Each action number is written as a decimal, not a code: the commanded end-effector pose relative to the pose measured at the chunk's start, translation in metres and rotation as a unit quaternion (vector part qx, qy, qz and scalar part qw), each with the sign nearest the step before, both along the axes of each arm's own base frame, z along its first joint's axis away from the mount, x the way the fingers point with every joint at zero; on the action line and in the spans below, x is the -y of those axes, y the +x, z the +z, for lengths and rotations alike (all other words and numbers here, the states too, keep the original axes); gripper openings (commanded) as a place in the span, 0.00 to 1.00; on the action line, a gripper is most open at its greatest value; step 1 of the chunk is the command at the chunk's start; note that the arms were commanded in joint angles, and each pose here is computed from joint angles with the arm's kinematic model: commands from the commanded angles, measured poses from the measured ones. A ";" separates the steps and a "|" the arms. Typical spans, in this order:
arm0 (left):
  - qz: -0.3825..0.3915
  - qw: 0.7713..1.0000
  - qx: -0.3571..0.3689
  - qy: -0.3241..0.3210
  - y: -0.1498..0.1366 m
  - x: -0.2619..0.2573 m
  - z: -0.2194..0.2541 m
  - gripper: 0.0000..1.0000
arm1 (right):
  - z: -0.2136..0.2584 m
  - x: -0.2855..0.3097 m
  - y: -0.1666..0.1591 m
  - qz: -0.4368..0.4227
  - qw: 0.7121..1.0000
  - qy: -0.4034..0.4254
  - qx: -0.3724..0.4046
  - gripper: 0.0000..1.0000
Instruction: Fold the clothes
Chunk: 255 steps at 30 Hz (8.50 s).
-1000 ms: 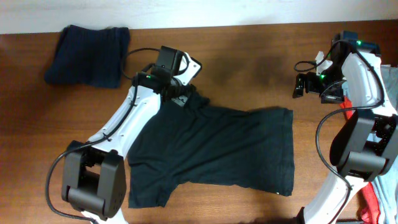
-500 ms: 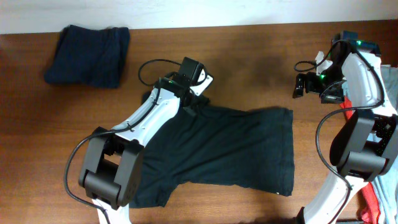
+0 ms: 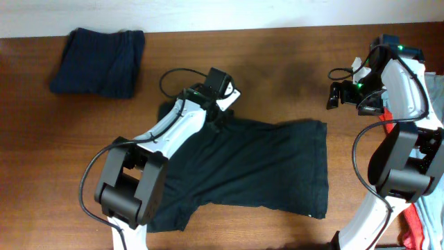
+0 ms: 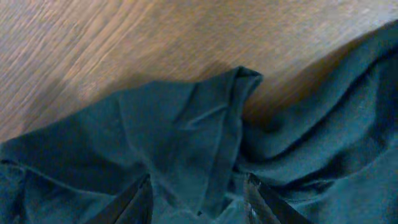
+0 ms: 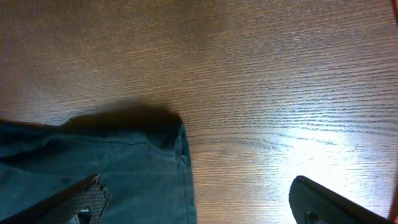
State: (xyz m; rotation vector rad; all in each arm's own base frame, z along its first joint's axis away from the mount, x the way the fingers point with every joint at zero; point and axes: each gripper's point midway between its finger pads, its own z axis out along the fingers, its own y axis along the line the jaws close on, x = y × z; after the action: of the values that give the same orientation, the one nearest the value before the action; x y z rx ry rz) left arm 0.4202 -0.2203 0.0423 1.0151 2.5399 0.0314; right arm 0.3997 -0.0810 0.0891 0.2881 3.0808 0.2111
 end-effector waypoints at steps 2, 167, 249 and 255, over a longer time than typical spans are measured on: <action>-0.027 0.999 0.012 0.030 -0.004 0.007 -0.002 0.47 | 0.014 -0.001 0.005 0.001 1.000 -0.002 0.020 0.99; 0.028 0.985 0.135 0.101 0.083 -0.009 0.033 0.05 | 0.014 -0.001 0.004 0.001 1.000 -0.002 0.020 0.99; -0.158 0.985 -0.005 -0.068 0.092 -0.031 -0.006 0.41 | 0.014 -0.001 0.004 0.001 1.000 -0.002 0.020 0.99; -0.155 0.986 -0.006 -0.070 0.092 -0.029 -0.006 0.51 | 0.014 -0.001 0.004 0.001 1.000 -0.002 0.020 0.99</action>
State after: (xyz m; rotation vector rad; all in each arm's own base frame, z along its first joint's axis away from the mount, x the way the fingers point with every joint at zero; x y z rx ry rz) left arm 0.5162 -0.1839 0.0401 1.3320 2.3331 -0.1912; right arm 0.3997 -0.0810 0.0891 0.2881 3.0808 0.2111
